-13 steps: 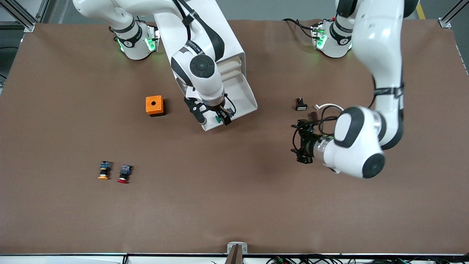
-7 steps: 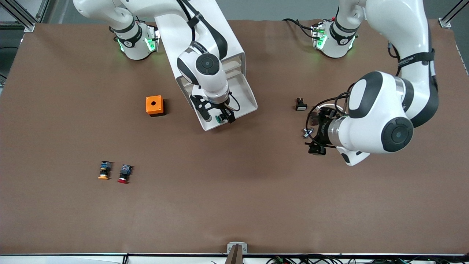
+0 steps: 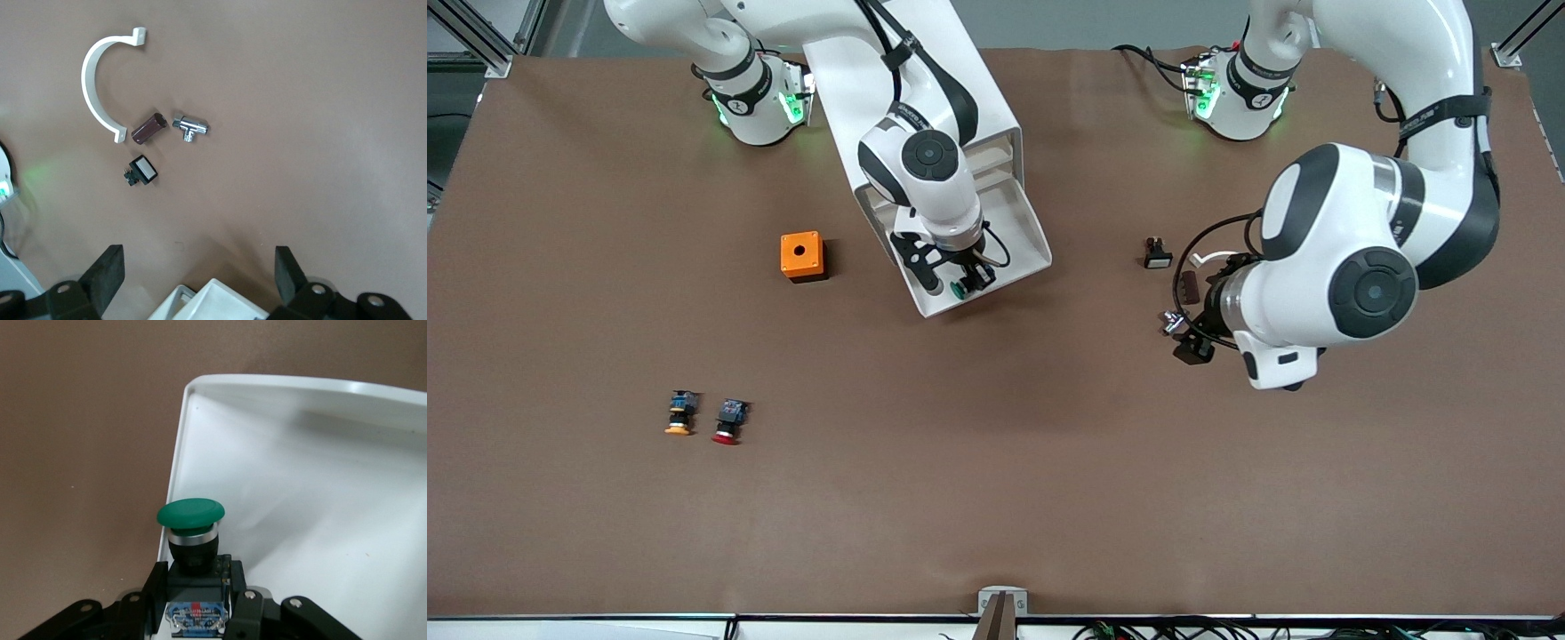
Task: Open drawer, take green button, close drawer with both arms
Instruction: 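Carry the green button with the right gripper toward the red button, then set the green button down, open the right gripper while the left gripper nears the drawer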
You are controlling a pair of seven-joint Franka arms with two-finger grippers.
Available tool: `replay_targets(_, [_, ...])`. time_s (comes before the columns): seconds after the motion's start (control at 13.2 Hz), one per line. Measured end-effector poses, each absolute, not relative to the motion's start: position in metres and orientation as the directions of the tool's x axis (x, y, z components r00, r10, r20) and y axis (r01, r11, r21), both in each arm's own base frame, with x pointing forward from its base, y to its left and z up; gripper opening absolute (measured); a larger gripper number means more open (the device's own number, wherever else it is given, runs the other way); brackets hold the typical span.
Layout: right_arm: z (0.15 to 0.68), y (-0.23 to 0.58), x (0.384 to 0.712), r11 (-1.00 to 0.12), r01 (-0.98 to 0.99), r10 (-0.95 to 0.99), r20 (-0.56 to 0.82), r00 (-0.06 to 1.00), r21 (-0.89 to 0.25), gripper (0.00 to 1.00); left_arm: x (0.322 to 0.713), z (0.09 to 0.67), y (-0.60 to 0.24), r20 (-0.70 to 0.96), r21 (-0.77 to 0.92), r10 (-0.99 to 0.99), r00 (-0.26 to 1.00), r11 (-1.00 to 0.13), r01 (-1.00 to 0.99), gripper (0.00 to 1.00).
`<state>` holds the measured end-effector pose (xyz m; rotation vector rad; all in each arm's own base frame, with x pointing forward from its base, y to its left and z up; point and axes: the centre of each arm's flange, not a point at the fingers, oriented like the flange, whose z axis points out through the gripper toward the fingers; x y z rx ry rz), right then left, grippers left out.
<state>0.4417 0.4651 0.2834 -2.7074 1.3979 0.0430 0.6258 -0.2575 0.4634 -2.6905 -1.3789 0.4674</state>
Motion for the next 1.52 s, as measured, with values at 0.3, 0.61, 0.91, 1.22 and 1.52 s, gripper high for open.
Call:
replay_targets(0.3, [0.318, 0.445, 0.472, -0.651, -0.753, -0.752, -0.051, 0.657, -0.098, 0.41, 0.627, 0.464, -0.253, -0.260, -0.161, 0.671, 0.694, -0.739, 0.655, 1.00])
replay_targets(0.61, [0.362, 0.373, 0.533, -0.780, -0.619, -0.620, -0.019, 0.784, -0.093, 0.41, 0.635, 0.467, -0.247, -0.256, -0.095, 0.567, 0.783, -0.821, 0.563, 1.00])
replay_targets(0.91, [0.364, 0.264, 0.596, -0.886, -0.454, -0.457, 0.020, 0.889, -0.093, 0.41, 0.643, 0.457, -0.250, -0.229, -0.014, 0.405, 0.885, -0.911, 0.413, 1.00])
replay_targets(1.22, [0.339, 0.171, 0.631, -0.961, -0.267, -0.271, 0.037, 0.962, -0.075, 0.41, 0.649, 0.433, -0.257, -0.219, -0.017, 0.349, 0.911, -0.935, 0.354, 1.00])
replay_targets(1.52, [0.274, 0.133, 0.653, -0.982, -0.172, -0.179, 0.081, 0.981, -0.083, 0.41, 0.646, 0.422, -0.271, -0.186, -0.039, 0.284, 0.941, -0.959, 0.282, 1.00])
